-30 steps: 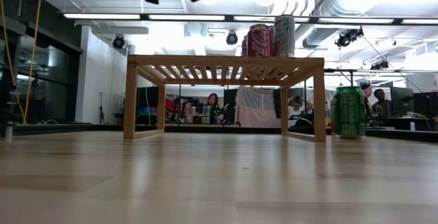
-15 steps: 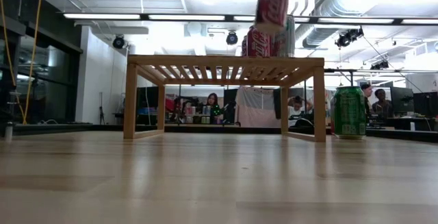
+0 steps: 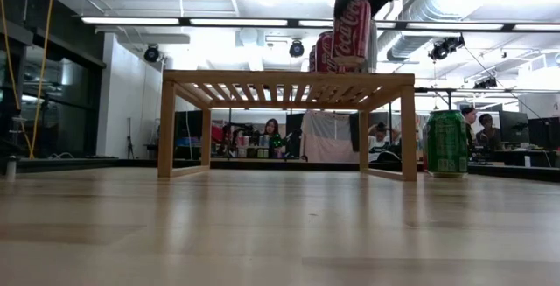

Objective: Place canned beverage on shelf
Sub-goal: Put the red white soda can on the shelf aligned with the other red white soda cans

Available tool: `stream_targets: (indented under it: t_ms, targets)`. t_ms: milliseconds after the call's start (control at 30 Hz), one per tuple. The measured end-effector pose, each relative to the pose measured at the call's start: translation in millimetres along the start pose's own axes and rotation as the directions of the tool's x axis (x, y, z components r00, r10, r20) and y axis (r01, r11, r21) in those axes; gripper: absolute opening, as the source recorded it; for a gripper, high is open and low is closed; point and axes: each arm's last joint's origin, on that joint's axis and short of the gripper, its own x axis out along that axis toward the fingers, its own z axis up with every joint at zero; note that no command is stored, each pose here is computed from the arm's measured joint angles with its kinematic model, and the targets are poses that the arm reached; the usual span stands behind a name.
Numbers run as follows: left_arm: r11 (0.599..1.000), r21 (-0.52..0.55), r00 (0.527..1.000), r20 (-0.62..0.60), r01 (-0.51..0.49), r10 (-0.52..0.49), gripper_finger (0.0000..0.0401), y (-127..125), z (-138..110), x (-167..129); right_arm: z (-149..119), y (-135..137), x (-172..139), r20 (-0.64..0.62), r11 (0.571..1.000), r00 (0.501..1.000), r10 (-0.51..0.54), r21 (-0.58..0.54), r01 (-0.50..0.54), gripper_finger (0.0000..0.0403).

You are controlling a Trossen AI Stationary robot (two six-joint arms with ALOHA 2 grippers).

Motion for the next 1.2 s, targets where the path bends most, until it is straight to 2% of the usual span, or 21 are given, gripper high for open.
stream_targets:
  t_ms: [233, 500, 933, 1133, 1200]
  targets:
    - [1.0, -0.008, 0.999, -0.036, 0.01, -0.011, 0.0376, -3, -7, 10, 5, 2, 13, -0.044, 0.997, 0.998, 0.046, 0.057, -0.043, 0.0294]
    - [1.0, -0.026, 0.999, -0.047, 0.011, -0.012, 0.0376, -4, -9, 13, 10, 11, 41, -0.096, 0.999, 0.995, 0.007, 0.052, -0.002, 0.0294]
    - [0.999, -0.032, 0.999, -0.047, 0.011, -0.013, 0.0376, -4, -9, 13, 14, 7, 43, -0.071, 0.992, 0.997, -0.017, 0.125, 0.026, 0.0294]
    - [0.999, -0.031, 0.999, -0.047, 0.011, -0.013, 0.0376, -4, -9, 13, 14, 8, 42, -0.068, 0.991, 0.998, -0.004, 0.132, 0.013, 0.0368]
    - [0.999, -0.031, 0.999, -0.047, 0.011, -0.013, 0.0376, -4, -9, 13, 14, 8, 42, -0.072, 0.991, 0.997, 0.004, 0.133, 0.006, 0.0381]
